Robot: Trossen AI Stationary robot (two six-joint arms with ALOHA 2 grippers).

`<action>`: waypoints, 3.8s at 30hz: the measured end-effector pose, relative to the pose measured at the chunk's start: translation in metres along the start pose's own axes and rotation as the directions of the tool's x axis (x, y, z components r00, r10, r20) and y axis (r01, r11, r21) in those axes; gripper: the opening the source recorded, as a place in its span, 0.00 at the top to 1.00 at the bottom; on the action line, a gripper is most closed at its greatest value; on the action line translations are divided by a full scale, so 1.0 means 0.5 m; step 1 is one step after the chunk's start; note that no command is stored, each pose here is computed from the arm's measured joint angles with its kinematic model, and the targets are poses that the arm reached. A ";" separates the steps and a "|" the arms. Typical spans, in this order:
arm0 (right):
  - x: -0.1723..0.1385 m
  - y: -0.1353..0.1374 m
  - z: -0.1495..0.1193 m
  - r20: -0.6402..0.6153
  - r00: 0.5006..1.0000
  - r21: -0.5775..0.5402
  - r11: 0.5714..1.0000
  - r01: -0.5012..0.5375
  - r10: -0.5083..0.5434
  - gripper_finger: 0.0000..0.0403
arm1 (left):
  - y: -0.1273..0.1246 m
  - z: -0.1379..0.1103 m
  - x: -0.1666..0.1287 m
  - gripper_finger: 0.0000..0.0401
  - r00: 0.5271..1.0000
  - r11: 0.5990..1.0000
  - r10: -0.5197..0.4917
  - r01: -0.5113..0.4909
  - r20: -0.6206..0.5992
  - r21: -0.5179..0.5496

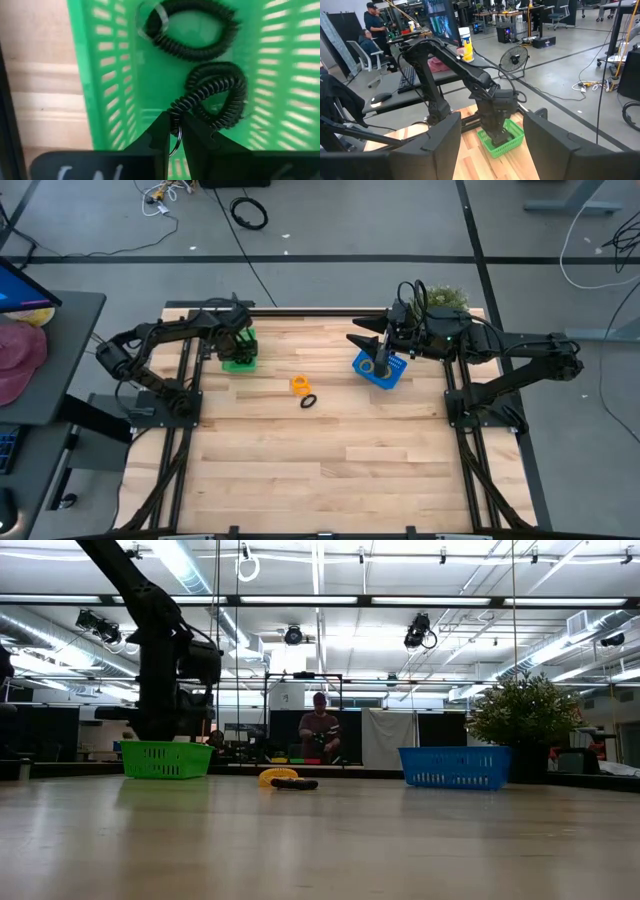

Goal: Sort spring keychains
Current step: Put the black spring keychain into the green bin, then put the yellow spring keychain into the blue bin

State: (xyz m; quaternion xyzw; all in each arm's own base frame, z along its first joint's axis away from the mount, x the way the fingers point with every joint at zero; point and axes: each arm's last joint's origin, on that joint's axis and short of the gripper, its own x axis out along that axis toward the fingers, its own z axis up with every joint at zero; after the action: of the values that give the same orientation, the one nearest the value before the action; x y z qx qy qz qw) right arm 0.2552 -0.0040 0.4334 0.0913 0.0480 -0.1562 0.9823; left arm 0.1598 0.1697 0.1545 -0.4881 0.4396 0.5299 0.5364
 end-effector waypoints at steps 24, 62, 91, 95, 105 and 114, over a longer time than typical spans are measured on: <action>0.000 0.000 0.000 0.000 1.000 0.000 1.000 0.001 -0.001 0.46 | 0.016 -0.037 -0.280 0.44 0.785 0.934 -0.356 0.317 0.508 0.165; -0.002 0.000 0.002 0.006 1.000 -0.011 1.000 -0.002 0.002 0.46 | -0.045 -0.272 -0.573 0.71 0.030 0.070 -0.997 0.201 0.065 0.977; -0.099 -0.020 0.031 0.028 0.999 -0.024 0.999 -0.022 0.022 0.46 | -0.283 -0.214 -0.319 0.82 0.558 0.258 -0.826 0.256 0.076 0.932; -0.097 -0.019 0.030 0.027 0.999 -0.025 0.999 -0.021 0.022 0.46 | -0.261 -0.185 -0.290 0.82 0.684 0.329 -0.724 0.230 0.088 0.916; -0.076 -0.014 0.022 0.007 1.000 -0.031 0.999 -0.018 0.018 0.46 | -0.285 -0.133 -0.268 0.64 0.836 0.239 -0.549 0.171 -0.013 0.956; -0.070 -0.012 0.020 0.004 1.000 -0.025 1.000 -0.018 0.019 0.46 | -0.344 -0.119 -0.190 0.59 0.952 -0.075 -0.286 0.087 -0.105 0.993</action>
State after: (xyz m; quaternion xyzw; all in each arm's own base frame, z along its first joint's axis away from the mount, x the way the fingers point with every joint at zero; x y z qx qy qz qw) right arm 0.2211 -0.0009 0.4463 0.0793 0.0471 -0.1467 0.9849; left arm 0.3291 0.1040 0.2504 0.0322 0.5745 0.0016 0.8178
